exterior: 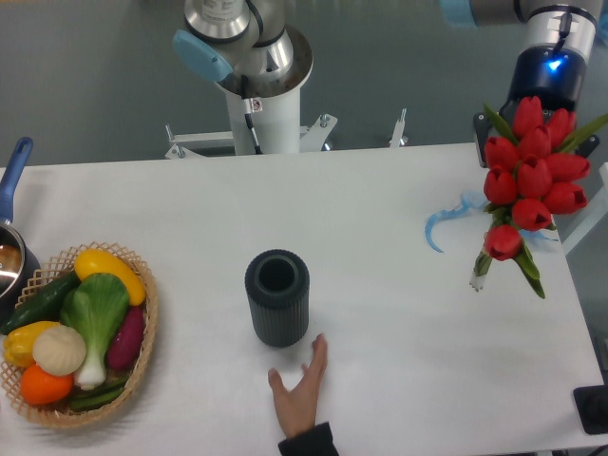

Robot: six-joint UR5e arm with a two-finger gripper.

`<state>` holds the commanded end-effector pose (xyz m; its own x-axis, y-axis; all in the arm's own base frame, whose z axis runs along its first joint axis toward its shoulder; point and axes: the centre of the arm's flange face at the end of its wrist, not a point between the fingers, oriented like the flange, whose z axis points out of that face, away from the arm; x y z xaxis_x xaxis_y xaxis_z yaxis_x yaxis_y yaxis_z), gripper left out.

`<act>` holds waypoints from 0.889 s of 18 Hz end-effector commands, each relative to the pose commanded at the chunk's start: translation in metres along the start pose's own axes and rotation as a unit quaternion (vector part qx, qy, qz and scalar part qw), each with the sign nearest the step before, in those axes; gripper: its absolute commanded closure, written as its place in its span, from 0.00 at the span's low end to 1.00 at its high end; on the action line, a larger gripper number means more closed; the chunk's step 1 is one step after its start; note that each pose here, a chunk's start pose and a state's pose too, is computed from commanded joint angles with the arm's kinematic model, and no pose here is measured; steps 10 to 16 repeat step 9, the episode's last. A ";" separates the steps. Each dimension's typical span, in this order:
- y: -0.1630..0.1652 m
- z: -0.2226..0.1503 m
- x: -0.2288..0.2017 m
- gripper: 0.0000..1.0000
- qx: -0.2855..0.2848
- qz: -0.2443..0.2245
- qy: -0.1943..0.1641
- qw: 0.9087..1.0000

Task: Pick up the flowers from the vase
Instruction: 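Carry the tulip bouquet away from the vase toward the blue ribbon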

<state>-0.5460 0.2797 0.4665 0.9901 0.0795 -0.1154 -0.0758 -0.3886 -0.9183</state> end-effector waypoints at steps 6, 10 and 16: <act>0.011 0.009 0.001 0.60 -0.009 -0.005 0.005 1.000; 0.015 0.011 0.002 0.60 -0.023 -0.006 0.001 1.000; 0.015 0.011 0.002 0.60 -0.023 -0.006 0.001 1.000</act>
